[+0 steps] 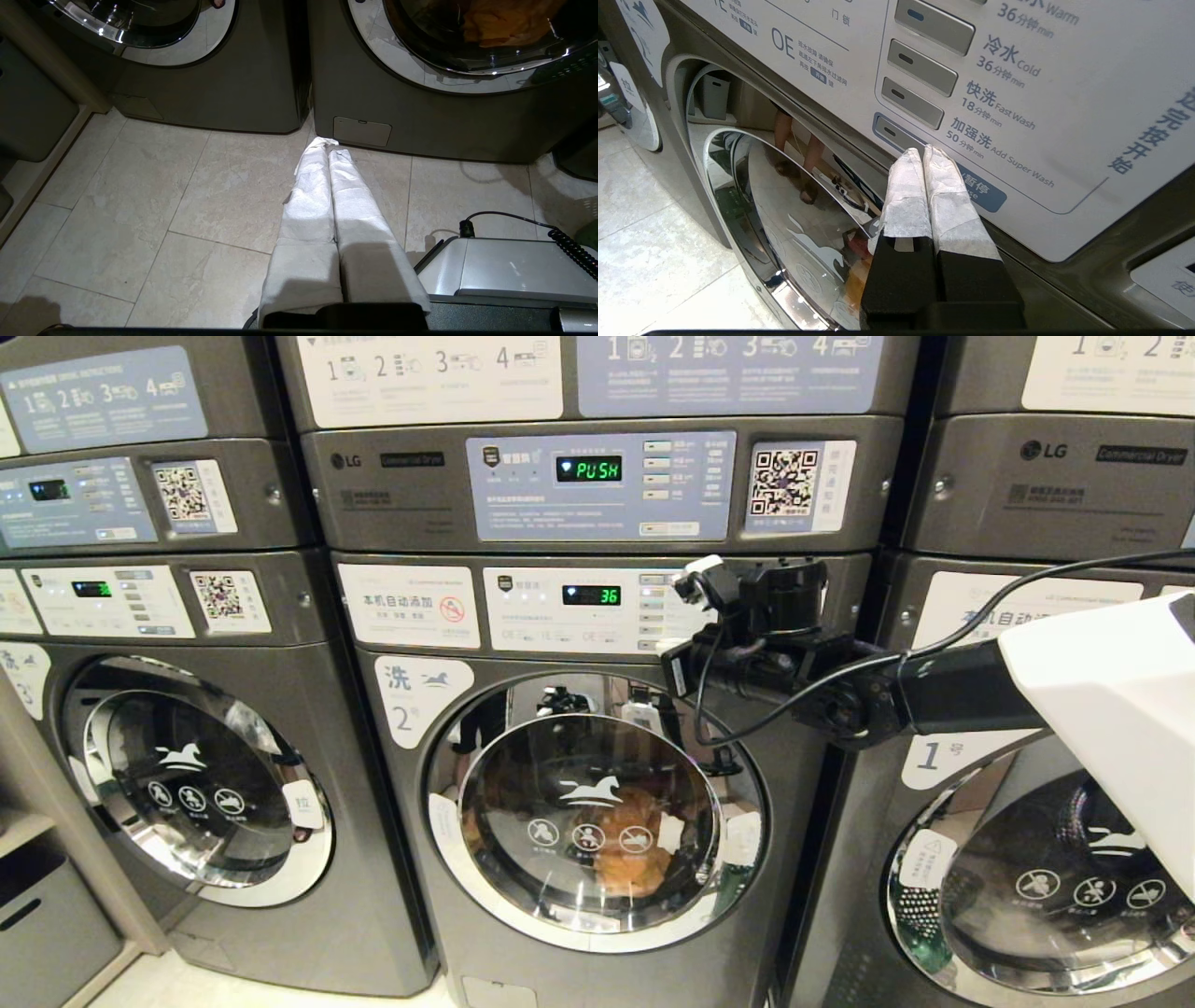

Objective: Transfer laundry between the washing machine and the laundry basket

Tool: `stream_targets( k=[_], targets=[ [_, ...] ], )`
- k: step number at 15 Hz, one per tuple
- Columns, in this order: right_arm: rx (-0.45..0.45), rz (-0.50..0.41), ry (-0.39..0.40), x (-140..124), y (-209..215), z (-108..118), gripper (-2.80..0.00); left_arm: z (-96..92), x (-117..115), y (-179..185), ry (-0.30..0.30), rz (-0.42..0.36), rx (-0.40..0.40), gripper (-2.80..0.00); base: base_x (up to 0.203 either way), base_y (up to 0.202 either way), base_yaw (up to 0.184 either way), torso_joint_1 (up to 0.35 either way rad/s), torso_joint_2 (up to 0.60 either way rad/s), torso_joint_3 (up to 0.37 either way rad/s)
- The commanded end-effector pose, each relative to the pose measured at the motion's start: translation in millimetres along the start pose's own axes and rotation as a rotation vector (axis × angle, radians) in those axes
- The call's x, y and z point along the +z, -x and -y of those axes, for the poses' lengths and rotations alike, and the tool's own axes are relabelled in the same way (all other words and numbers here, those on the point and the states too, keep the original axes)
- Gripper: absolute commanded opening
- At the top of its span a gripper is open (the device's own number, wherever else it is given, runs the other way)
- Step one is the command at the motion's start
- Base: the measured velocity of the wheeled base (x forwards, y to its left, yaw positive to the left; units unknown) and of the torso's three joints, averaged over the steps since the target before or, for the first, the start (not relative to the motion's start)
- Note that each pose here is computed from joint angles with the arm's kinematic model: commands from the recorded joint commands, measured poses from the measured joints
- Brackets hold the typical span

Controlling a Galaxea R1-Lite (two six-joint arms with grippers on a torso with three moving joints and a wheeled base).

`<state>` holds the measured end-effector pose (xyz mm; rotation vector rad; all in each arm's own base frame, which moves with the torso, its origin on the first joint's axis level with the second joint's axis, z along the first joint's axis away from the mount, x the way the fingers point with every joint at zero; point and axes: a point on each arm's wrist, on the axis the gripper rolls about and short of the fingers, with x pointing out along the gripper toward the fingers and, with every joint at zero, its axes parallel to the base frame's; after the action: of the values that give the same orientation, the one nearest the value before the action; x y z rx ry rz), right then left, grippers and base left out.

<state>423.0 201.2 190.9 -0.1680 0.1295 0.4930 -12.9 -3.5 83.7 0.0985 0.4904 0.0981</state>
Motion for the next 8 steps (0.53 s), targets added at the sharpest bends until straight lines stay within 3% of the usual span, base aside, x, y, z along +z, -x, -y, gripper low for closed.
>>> stream_targets(
  k=[1, 8],
  targets=[
    [0.010, 0.002, 0.001, 2, 3, -3, -2.80, 0.0, 0, 0, 0.000, -0.002, -0.001, -2.80, 0.000, 0.000, 0.000, 0.000, 0.00, 0.000],
    [0.041, 0.002, 0.008, 2, 3, -17, -2.80, 0.0, 0, 0, 0.000, -0.002, 0.000, -2.80, 0.000, 0.000, 0.000, 0.000, 0.00, 0.000]
  ],
)
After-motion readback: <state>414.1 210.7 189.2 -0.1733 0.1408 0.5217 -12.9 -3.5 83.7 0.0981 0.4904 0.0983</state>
